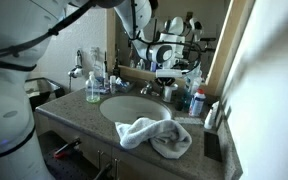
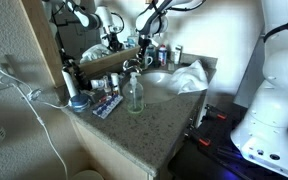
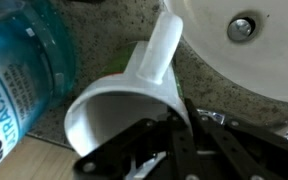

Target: Put the cup in the sink, then open the tap then close it, then take out the cup from the sink

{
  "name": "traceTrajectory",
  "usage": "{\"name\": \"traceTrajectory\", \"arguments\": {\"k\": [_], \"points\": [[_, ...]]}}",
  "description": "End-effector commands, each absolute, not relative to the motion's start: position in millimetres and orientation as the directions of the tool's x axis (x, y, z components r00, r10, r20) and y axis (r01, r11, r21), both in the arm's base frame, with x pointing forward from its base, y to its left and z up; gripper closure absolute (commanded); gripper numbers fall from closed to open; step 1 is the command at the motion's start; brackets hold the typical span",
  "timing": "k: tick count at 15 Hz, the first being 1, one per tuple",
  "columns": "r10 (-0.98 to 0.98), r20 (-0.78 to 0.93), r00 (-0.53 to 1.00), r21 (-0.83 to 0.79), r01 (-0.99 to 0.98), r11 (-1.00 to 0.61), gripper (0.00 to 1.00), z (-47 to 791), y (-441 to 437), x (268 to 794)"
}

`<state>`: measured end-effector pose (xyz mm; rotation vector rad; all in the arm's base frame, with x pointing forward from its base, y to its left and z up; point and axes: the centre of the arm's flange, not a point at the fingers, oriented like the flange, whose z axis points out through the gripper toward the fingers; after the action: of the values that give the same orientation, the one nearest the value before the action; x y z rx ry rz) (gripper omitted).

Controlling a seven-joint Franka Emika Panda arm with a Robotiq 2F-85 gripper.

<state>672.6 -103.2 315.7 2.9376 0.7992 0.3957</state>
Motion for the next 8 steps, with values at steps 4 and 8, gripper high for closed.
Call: {"name": "traceTrajectory", "arguments": {"k": [4,8], "points": [[0.481,0.220,0.849,0.142,0.460,-0.876,0.96,360,-82,631],[0.438,0.193,0.878,0.110,0.424,-0.899,0.96,365,-70,586]]}}
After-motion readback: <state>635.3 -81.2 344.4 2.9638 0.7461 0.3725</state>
